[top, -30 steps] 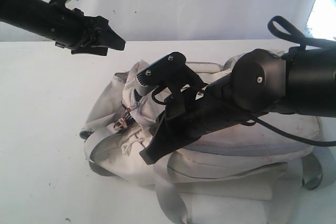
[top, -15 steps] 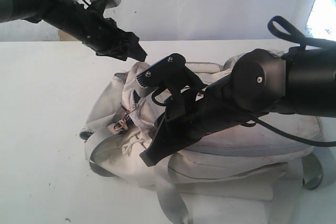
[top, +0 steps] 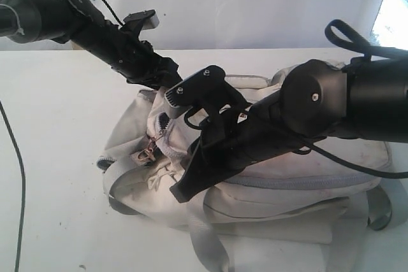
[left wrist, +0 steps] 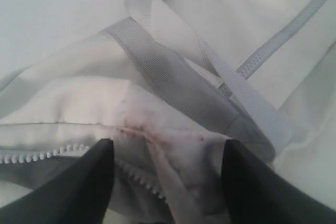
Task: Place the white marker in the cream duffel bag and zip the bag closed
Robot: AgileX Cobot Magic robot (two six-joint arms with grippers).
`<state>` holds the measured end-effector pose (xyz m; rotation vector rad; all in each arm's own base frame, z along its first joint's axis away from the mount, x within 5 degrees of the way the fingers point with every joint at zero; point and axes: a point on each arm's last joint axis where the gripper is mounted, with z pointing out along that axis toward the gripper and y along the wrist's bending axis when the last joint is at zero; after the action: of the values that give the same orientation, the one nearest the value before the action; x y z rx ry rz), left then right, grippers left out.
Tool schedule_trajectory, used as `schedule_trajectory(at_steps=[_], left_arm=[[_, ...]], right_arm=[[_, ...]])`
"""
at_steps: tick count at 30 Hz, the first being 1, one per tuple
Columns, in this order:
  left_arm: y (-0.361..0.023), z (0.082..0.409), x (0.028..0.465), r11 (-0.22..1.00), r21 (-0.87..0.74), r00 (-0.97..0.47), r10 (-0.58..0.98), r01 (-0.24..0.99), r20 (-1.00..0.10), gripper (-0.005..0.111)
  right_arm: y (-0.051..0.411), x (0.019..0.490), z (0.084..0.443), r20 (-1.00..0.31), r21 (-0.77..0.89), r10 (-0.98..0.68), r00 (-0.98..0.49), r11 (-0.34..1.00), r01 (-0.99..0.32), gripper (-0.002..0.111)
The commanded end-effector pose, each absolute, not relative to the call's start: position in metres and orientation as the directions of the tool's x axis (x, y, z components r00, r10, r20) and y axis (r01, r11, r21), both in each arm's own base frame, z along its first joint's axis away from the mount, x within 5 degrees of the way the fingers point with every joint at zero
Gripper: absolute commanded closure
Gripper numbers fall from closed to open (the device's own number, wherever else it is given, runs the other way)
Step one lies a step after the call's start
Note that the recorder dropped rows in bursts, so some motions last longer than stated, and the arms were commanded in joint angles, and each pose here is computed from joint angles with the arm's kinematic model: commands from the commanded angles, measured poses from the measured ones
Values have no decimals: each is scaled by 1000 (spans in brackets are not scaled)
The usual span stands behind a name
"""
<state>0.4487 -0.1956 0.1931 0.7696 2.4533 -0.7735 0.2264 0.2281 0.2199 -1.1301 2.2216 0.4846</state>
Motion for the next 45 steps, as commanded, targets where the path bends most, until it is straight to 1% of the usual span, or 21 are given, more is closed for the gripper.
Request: schedule_trajectory(at_steps=[1,2,3,5,6,10,12,15,17,19,23,28,30,34,37,39,41,43,45], left_arm=[[-204,199,446,638,-385,-709,385,667,-591,60],[-204,198,445,632,-384,-704,390,673,-593,66],[-205,197,445,629,-386,-705,394,675,-590,75],[-204,196,445,631,-378,-702,403,678,-587,98],[-202,196,446,635,-375,-703,401,676,-588,106],[-196,205,453,655,-416,-732,323,631,-600,107],[-187,213,459,662,-476,-765,240,579,-597,107],[-171,228,469,631,-602,-812,78,489,-579,107],[-159,236,476,587,-684,-829,-36,434,-558,107],[-148,242,481,541,-744,-837,-125,393,-533,107],[-126,244,488,516,-804,-855,-234,295,-464,107],[-109,240,493,517,-820,-860,-275,245,-430,107],[-104,238,495,518,-831,-863,-304,205,-402,107],[-97,232,500,537,-830,-852,-356,150,-384,107],[-95,229,503,551,-825,-839,-385,125,-384,107],[-94,228,504,569,-813,-833,-387,121,-396,107],[-96,228,502,573,-805,-840,-356,150,-410,107],[-99,228,497,580,-774,-847,-253,254,-467,105],[-101,228,492,585,-725,-834,-140,365,-533,95]], right_arm=[[225,227,218,-642,64,-597,-481,584,-809,93],[225,227,218,-640,66,-599,-482,582,-810,93],[225,227,218,-638,67,-600,-483,582,-811,93],[225,226,217,-634,70,-603,-485,579,-812,93],[225,226,217,-629,74,-606,-487,577,-814,93],[225,225,217,-626,76,-608,-488,575,-815,93],[225,227,218,-638,63,-602,-480,580,-812,93],[226,233,221,-685,25,-568,-455,606,-795,94],[226,238,225,-726,-5,-536,-430,630,-776,98],[226,242,227,-750,-23,-516,-413,645,-764,108],[226,242,227,-752,-25,-515,-412,646,-763,108],[226,239,225,-730,-8,-533,-428,633,-774,108],[226,238,224,-719,0,-542,-435,626,-780,108],[226,233,221,-686,42,-551,-475,621,-783,108],[225,231,220,-662,95,-531,-529,641,-762,108],[225,230,220,-659,98,-532,-532,640,-762,108],[226,232,221,-676,78,-530,-512,640,-765,108],[226,236,223,-707,57,-506,-494,656,-753,108],[226,240,226,-737,39,-480,-476,673,-739,108]])
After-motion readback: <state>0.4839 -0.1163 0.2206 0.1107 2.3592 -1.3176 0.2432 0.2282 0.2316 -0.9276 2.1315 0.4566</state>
